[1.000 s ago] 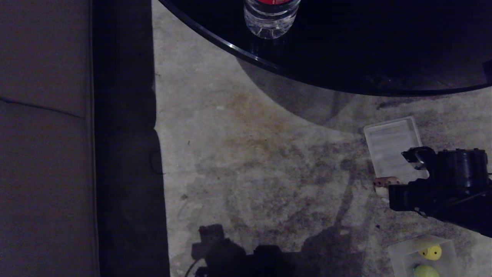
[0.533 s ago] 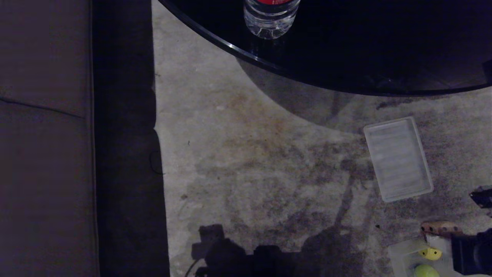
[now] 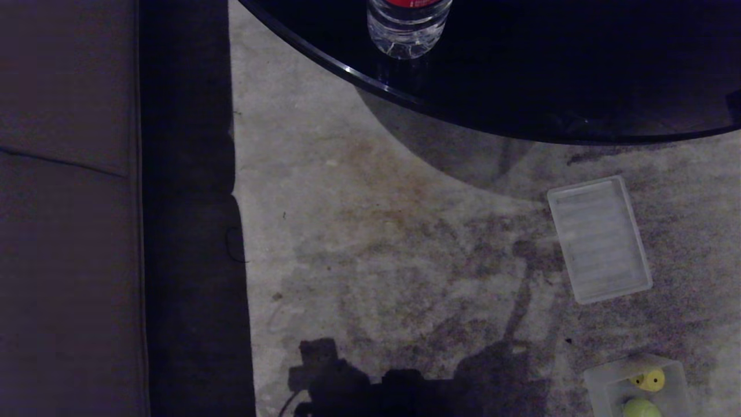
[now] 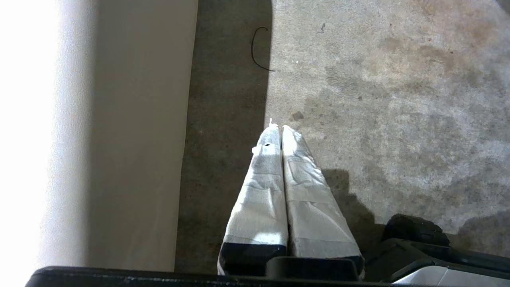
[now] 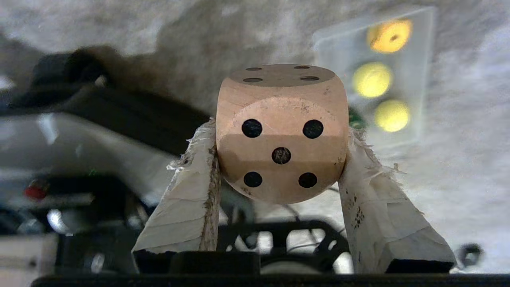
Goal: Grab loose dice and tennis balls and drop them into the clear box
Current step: Put the toys in the box
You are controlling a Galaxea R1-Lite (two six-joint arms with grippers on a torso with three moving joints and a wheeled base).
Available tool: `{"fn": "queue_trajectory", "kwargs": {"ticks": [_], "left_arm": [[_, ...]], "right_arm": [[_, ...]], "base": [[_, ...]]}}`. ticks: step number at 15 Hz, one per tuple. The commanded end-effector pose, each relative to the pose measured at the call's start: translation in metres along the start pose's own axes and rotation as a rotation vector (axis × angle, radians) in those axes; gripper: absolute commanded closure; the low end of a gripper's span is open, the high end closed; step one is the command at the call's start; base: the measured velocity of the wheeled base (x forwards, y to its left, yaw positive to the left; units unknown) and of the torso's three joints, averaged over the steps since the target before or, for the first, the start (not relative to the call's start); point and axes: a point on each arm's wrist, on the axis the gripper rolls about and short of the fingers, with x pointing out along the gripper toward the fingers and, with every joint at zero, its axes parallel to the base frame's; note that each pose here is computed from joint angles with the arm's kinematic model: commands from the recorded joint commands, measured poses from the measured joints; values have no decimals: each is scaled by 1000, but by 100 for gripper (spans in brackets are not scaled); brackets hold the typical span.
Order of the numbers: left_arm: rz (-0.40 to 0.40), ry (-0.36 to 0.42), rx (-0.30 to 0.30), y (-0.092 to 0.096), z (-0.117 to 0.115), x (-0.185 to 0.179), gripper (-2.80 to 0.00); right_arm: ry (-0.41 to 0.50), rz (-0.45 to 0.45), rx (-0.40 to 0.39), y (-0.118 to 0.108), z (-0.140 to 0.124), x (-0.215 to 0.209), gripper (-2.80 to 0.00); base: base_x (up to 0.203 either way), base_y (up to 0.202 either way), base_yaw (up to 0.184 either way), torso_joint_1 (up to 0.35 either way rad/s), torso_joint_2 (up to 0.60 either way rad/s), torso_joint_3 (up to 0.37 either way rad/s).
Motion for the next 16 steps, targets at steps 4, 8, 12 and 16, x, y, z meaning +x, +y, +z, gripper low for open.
{"fn": "queue_trajectory", "kwargs": {"ticks": [4,8,12,16], "left_arm": [[1,0,-1,0,0,0,0],[0,-1,-1,0,0,0,0],[0,0,-1,0,0,0,0],[1,-1,0,0,0,0,0]], "right_arm": [[-301,59,-39,-2,-36,-11,0],[-334,63,-40,-2,-34,-7,0],[-331,62,-37,-2,-35,-6,0],[-333,62,-36,-2,-35,-6,0]], "base": [[0,0,0,0,0,0],[0,0,0,0,0,0],[0,0,0,0,0,0],[0,0,0,0,0,0]]}}
